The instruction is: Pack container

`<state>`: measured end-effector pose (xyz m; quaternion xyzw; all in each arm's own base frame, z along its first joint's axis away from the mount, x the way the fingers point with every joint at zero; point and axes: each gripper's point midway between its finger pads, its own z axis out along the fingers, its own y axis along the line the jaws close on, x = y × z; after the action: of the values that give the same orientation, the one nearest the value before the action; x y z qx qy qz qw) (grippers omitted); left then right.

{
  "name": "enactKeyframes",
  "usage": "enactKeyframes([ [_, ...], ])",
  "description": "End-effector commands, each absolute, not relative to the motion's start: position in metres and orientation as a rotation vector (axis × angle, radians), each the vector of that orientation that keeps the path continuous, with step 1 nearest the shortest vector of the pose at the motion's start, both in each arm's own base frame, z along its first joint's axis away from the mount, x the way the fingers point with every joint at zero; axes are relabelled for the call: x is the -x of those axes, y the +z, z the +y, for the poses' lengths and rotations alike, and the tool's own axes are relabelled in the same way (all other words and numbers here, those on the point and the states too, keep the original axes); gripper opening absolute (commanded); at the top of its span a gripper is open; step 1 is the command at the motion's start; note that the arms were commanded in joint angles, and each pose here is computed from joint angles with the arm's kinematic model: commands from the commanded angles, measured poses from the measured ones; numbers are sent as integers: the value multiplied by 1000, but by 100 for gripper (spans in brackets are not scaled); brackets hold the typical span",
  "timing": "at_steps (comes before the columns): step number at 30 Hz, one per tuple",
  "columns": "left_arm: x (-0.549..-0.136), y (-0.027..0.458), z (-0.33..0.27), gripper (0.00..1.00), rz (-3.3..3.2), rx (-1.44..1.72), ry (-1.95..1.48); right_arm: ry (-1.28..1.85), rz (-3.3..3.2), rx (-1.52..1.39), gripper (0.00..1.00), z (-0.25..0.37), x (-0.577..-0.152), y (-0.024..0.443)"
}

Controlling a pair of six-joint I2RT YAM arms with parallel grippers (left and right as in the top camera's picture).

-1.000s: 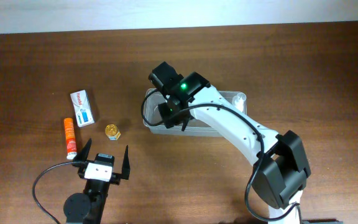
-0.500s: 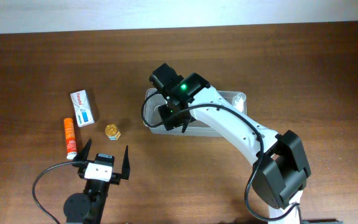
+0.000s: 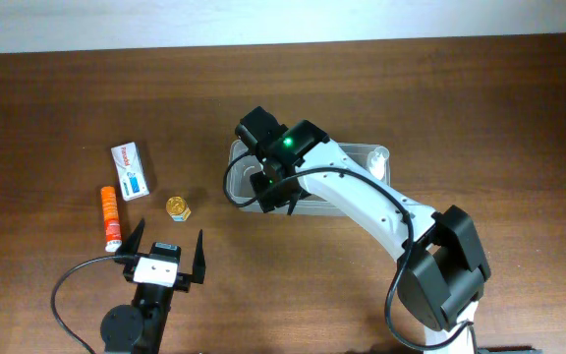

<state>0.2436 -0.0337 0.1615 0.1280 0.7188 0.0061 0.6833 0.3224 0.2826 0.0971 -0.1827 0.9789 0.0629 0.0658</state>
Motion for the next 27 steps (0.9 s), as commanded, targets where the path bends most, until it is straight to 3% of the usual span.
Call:
enactKeyframes([
  [1,-244,160,-34,99,1608,-302,22,187,2978,566,50,285,-315,90],
  [21,-244,160,-34,99,1608,-302,22,216,3019,638,50,295,-292,89],
  [27,-244,160,-34,99,1608,-302,22,161,2969,604,50,289,-308,96],
])
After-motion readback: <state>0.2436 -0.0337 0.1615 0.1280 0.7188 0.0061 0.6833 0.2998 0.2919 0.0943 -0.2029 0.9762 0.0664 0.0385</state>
